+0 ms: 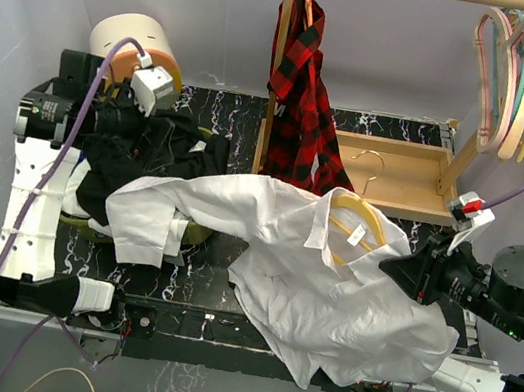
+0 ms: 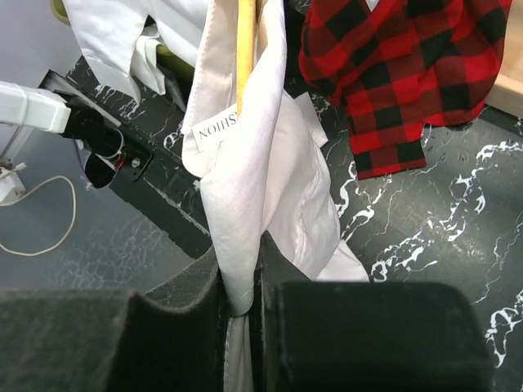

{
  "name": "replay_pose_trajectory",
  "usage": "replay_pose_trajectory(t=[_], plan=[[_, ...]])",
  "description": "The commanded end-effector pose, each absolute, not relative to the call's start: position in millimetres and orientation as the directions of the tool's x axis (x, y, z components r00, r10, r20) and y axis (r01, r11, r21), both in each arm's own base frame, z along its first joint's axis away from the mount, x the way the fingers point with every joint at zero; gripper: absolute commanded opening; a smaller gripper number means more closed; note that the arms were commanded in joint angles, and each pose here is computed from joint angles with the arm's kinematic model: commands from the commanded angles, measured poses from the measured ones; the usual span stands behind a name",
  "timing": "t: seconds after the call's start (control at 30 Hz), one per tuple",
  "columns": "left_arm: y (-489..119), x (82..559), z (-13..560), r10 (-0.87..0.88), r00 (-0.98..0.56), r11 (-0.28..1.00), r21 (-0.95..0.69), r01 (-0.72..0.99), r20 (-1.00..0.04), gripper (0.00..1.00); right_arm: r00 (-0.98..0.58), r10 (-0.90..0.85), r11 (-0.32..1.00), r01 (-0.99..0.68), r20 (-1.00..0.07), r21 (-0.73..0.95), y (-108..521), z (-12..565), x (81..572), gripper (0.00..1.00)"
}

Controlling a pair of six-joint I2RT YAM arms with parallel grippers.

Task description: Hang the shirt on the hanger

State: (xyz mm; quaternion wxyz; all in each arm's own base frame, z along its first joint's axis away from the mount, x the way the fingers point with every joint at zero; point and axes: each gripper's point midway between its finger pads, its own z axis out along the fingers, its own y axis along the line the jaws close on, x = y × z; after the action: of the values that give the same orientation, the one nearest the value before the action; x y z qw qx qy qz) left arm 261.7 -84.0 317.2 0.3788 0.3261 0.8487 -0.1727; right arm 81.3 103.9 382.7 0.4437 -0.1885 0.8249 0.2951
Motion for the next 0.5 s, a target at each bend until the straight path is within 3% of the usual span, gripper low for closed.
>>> replay_pose_trajectory(t=[0.0, 0.13, 0.23, 0.33, 0.4, 0.47], plan=[[-102.9, 230.2, 364.2, 0.38, -0.48, 0.664, -0.129, 0.737, -0.791, 0.97, -0.52, 0.079, 0.719, -0.561, -0.851, 0.41, 105.3, 399.3, 79.9, 0.08], [-156.7, 195.0, 420.0, 0.289, -0.204, 0.307, -0.111, 0.945, -0.935, 0.96, -0.609, -0.144, 0.673, -0.638, -0.78, 0.374, 146.1, 345.1, 72.2, 0.08], [-178.8, 210.3, 426.1, 0.248, -0.283, 0.2, -0.237, 0.951, -0.927, 0.9, -0.636, -0.24, 0.67, -0.655, -0.733, 0.349, 158.7, 316.0, 72.3, 0.08], [-196.7, 207.7, 429.9, 0.258, -0.248, 0.114, -0.226, 0.967, -0.934, 0.89, -0.623, -0.251, 0.671, -0.663, -0.74, 0.331, 164.2, 309.5, 78.0, 0.08], [-205.2, 205.9, 427.7, 0.274, -0.238, 0.082, -0.224, 0.971, -0.932, 0.79, -0.607, -0.229, 0.683, -0.658, -0.761, 0.319, 162.7, 314.9, 83.4, 0.08], [-208.1, 208.4, 420.2, 0.296, -0.25, 0.085, -0.235, 0.968, -0.922, 0.57, -0.601, -0.17, 0.759, -0.586, -0.781, 0.285, 147.4, 320.2, 97.0, 0.08]])
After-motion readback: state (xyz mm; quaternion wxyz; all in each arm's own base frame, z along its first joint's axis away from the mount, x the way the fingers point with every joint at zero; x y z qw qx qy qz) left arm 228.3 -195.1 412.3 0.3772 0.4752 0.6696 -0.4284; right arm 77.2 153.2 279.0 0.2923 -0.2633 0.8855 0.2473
